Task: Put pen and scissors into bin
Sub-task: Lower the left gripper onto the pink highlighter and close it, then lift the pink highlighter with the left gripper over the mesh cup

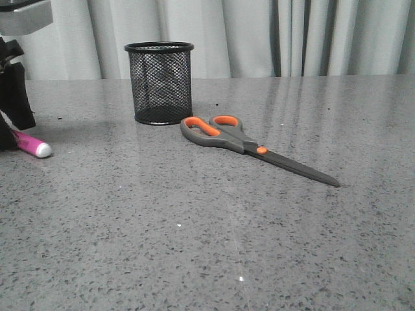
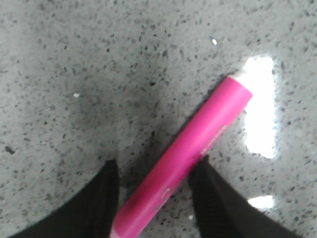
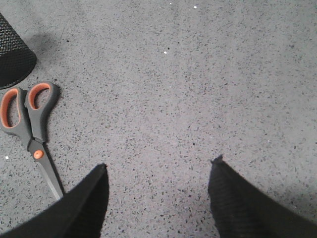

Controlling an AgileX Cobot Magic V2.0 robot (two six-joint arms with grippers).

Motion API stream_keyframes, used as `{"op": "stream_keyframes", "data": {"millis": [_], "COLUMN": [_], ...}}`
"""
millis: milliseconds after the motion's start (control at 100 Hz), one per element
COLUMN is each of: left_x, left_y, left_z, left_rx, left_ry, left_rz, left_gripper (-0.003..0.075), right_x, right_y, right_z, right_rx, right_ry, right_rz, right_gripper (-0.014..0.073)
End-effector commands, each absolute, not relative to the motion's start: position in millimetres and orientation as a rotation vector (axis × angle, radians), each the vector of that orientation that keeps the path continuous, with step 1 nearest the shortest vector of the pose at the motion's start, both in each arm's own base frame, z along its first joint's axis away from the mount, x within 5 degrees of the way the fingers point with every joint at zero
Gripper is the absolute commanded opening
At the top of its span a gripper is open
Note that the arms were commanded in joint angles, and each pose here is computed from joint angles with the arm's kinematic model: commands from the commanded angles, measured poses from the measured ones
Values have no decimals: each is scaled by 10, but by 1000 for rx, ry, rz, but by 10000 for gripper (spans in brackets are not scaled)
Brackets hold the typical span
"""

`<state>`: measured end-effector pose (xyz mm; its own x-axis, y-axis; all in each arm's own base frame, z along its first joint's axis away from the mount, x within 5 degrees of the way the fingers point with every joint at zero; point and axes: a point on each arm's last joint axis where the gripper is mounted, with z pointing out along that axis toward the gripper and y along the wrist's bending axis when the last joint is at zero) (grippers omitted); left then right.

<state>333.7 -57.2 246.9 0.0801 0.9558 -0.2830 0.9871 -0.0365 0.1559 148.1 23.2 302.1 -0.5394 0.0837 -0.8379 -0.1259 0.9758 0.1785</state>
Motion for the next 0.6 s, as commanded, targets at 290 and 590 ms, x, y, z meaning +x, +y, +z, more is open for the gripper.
{"op": "stream_keyframes", "data": {"millis": [290, 590], "left_x": [3383, 3244], "left_y": [-647, -868], "left_z": [2799, 3776], "left_rx": [1848, 1473], "left_ry": [2061, 1839], "left_rz": [-205, -383], "left_gripper": [-10, -20], "right_x": [1537, 1531], "right_y": [209, 212], "right_z": [3196, 3187], "right_rx": [-24, -27], "right_ry": [2022, 2034], "right_rz": [240, 243], "right_gripper": [400, 400]}}
